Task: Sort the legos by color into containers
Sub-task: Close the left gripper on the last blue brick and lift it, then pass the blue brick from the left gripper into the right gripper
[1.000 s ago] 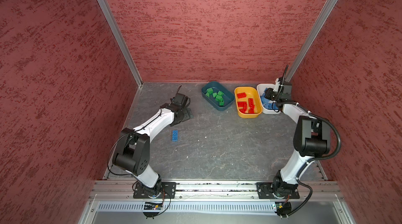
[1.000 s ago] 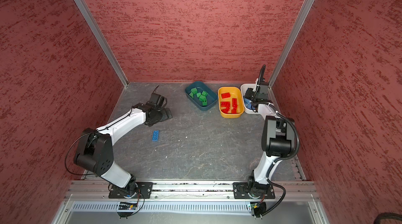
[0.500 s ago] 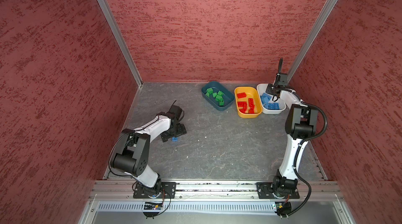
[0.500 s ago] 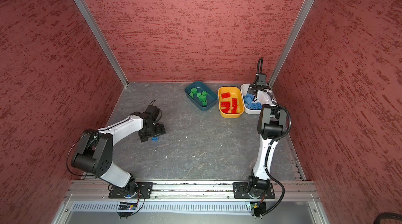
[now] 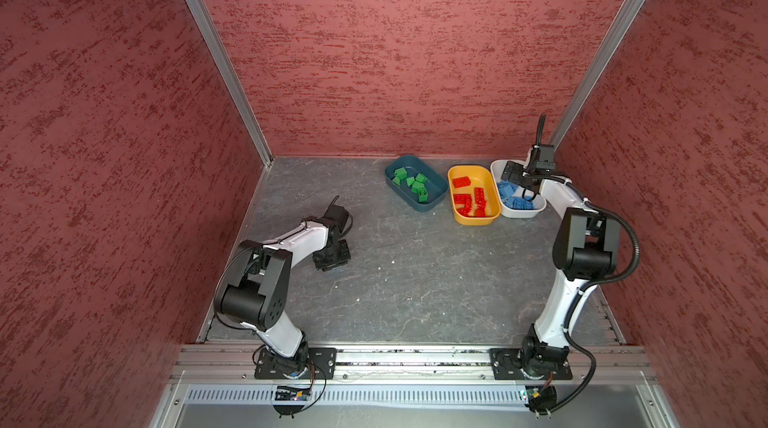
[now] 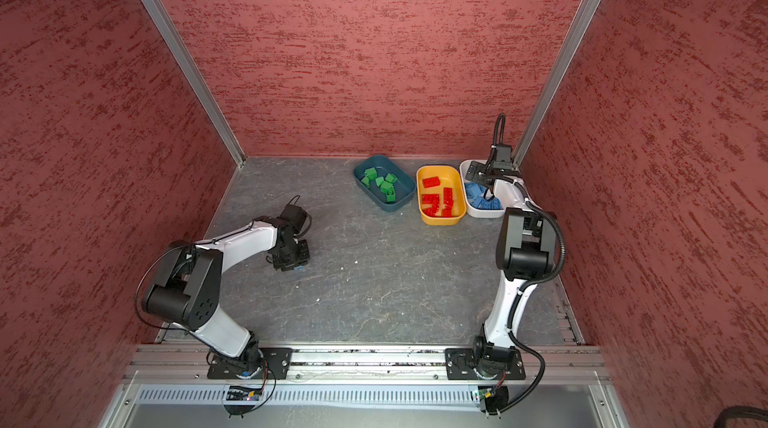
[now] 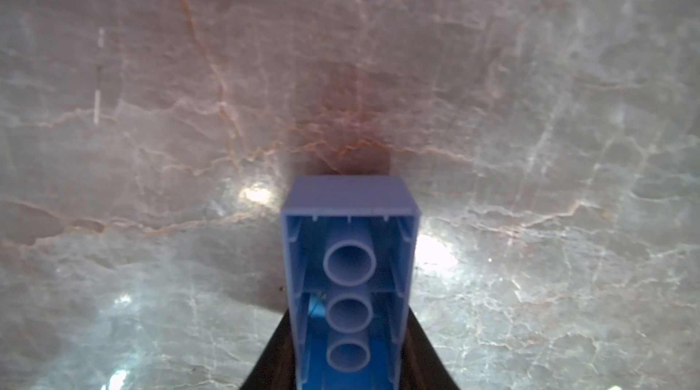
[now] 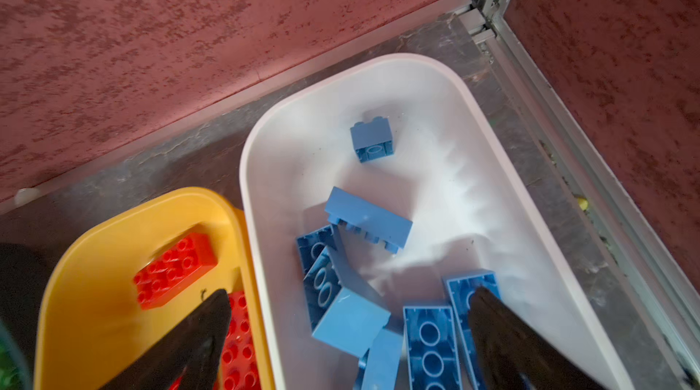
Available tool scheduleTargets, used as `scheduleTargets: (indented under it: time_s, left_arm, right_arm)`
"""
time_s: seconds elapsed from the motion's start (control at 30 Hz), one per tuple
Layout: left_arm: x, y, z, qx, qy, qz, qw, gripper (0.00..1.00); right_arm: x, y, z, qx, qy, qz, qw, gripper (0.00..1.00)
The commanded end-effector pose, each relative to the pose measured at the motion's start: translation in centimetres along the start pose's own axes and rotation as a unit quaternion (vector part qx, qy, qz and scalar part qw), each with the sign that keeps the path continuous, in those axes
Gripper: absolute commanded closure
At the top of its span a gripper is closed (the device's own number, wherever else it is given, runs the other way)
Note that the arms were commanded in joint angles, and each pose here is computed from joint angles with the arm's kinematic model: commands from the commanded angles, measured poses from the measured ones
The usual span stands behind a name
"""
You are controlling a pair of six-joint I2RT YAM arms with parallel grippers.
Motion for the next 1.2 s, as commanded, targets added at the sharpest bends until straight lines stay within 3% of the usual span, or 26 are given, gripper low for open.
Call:
scheduleTargets:
  time_s: [0.0, 0.1, 0.23, 0.5, 0.6, 0.8, 0.97, 1.07, 1.17]
  left_arm:
    - [-0.9, -0.4, -1.6, 0.042, 0.039, -0.047, 0.997, 0.73]
    - [-2.0, -0.9, -3.4, 0.086, 0.064, -0.085, 0.991, 0.84]
    - [-3.9, -2.0, -7.2, 0.174, 0.114, -0.141, 0.968, 1.00]
    - [-6.1, -3.7, -14.3, 0.320, 0.200, -0.229, 0.897, 1.00]
    - [-7.2, -4.3, -16.1, 0.353, 0.228, -0.268, 0.867, 1.00]
    - [-8.4, -4.3, -18.7, 0.432, 0.254, -0.304, 0.810, 1.00]
    - [-9.2, -3.9, -20.0, 0.459, 0.241, -0.330, 0.789, 1.00]
    - [-9.5, -4.2, -20.2, 0.455, 0.241, -0.339, 0.788, 1.00]
    - [-9.8, -4.3, -20.4, 0.454, 0.242, -0.346, 0.785, 1.00]
  right_arm:
    - [-2.4, -0.1, 2.2, 0.007, -0.072, -0.008, 0.997, 0.01]
    - [-3.7, 1.6, 3.5, 0.007, -0.112, 0.019, 0.994, 0.01]
    - [-4.7, 4.6, 5.5, 0.017, -0.179, 0.078, 0.981, 0.01]
    - [-7.2, 10.6, 9.4, 0.028, -0.287, 0.172, 0.942, 0.01]
    - [-9.0, 12.6, 11.4, 0.001, -0.376, 0.191, 0.907, 0.01]
    - [-10.9, 15.1, 14.3, -0.017, -0.443, 0.215, 0.870, 0.03]
    - [-11.1, 16.5, 15.4, -0.028, -0.472, 0.226, 0.852, 0.10]
    - [-11.4, 17.1, 15.6, -0.033, -0.492, 0.238, 0.837, 0.21]
    - [-11.4, 17.5, 15.6, -0.034, -0.488, 0.242, 0.838, 0.31]
Point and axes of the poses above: each gripper's point midway between its finger pads, its own x axis out along the fingers, its own z axis along the line the jaws close on, y = z × x, the point moved 10 cm from there along -x, back along the fingers, and after that the axes turned 11 degrees about x, right-handed, at the moved point
